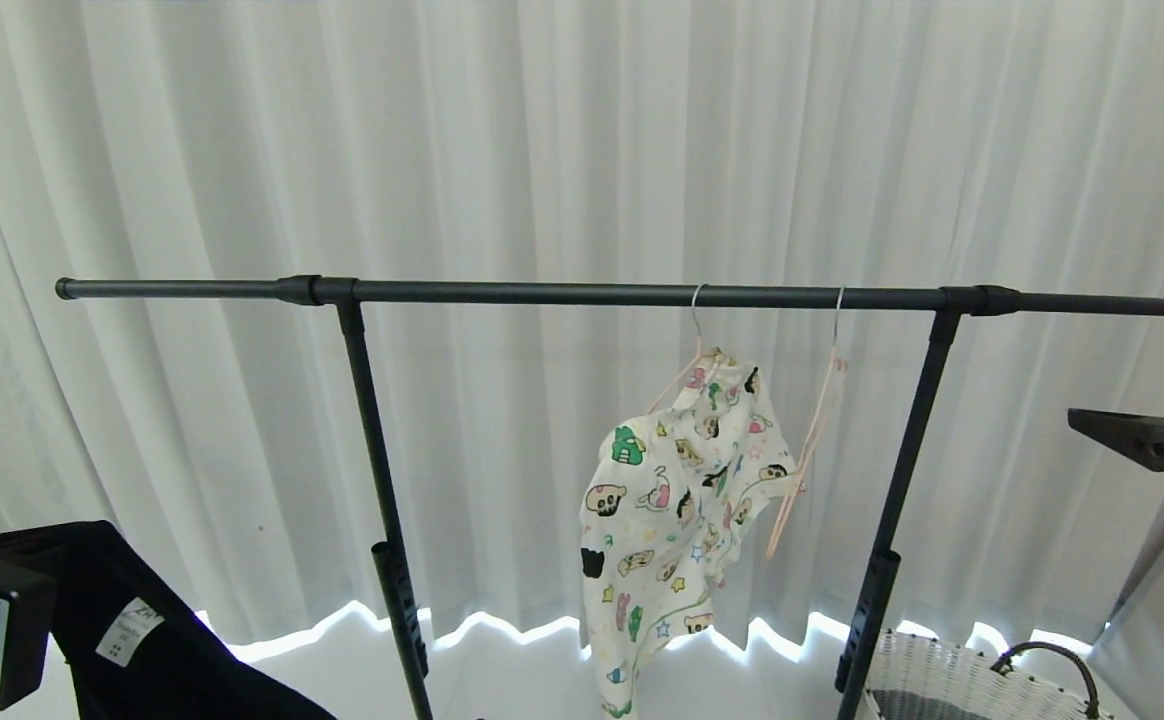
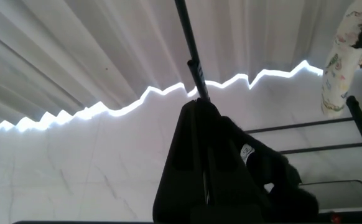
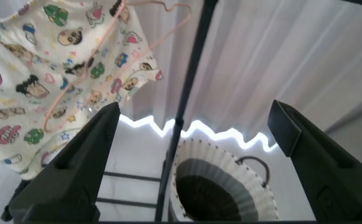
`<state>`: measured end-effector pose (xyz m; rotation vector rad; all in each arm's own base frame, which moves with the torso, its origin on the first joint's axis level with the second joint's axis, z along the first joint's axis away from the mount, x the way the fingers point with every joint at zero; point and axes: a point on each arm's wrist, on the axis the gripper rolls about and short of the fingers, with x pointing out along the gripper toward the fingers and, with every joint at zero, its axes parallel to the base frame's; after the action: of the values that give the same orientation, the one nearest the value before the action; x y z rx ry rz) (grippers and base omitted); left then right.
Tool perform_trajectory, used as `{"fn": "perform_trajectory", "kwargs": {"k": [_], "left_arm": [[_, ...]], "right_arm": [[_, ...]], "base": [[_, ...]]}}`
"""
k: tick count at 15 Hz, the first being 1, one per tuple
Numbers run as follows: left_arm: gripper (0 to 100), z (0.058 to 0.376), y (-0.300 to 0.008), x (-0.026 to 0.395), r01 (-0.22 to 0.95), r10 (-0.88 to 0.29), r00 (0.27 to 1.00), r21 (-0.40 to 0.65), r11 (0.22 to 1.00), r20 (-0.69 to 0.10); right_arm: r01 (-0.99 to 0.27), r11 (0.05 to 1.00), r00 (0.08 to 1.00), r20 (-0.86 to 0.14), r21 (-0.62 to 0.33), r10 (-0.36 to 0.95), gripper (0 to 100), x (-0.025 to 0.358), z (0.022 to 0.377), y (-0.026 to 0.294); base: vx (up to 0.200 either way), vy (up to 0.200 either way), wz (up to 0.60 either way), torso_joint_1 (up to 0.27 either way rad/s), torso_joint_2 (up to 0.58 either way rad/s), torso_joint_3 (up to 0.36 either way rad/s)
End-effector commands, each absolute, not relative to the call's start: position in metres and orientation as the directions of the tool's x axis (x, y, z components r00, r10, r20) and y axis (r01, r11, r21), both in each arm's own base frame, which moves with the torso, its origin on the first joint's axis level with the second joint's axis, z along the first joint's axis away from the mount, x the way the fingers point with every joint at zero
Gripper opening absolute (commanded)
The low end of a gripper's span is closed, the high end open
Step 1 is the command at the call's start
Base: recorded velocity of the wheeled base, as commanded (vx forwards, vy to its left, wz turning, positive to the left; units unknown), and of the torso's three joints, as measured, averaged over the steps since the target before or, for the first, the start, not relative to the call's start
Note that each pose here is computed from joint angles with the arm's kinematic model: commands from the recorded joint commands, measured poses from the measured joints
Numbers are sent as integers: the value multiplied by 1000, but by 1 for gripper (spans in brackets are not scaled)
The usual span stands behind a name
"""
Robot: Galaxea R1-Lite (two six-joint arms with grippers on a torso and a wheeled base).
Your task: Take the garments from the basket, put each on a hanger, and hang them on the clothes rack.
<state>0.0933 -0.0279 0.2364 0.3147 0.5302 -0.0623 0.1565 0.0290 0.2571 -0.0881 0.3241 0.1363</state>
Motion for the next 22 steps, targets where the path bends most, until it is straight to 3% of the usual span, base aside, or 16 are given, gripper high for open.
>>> {"fn": "perform_trajectory", "kwargs": {"k": [1, 7, 16, 19, 22], "left_arm": [[0, 236, -28, 94, 140, 22, 861, 279, 950, -508], [0, 237, -29, 91, 151, 7, 867, 277, 949, -498], [0, 237, -29, 91, 159, 1, 867, 277, 948, -499], [0, 231, -28, 87, 174, 2, 863, 301, 938, -505], [0, 230, -28, 89, 163, -2, 878, 297, 941, -478]], "right_arm": [[-170, 984, 934, -328, -61, 141, 100, 156, 256, 33], [-175, 983, 931, -336, -63, 144, 100, 152, 255, 33], [-180, 982, 922, -359, -65, 145, 100, 150, 250, 34], [-102, 988, 904, -426, -119, 42, 100, 173, 236, 40], [-89, 991, 890, -456, -104, 32, 100, 201, 226, 57]], "base": [[200, 0, 0, -2, 7, 2], [0, 0, 0, 0, 0, 0], [0, 178, 0, 1, 2, 3], [0, 0, 0, 0, 0, 0], [0, 0, 0, 0, 0, 0]]}}
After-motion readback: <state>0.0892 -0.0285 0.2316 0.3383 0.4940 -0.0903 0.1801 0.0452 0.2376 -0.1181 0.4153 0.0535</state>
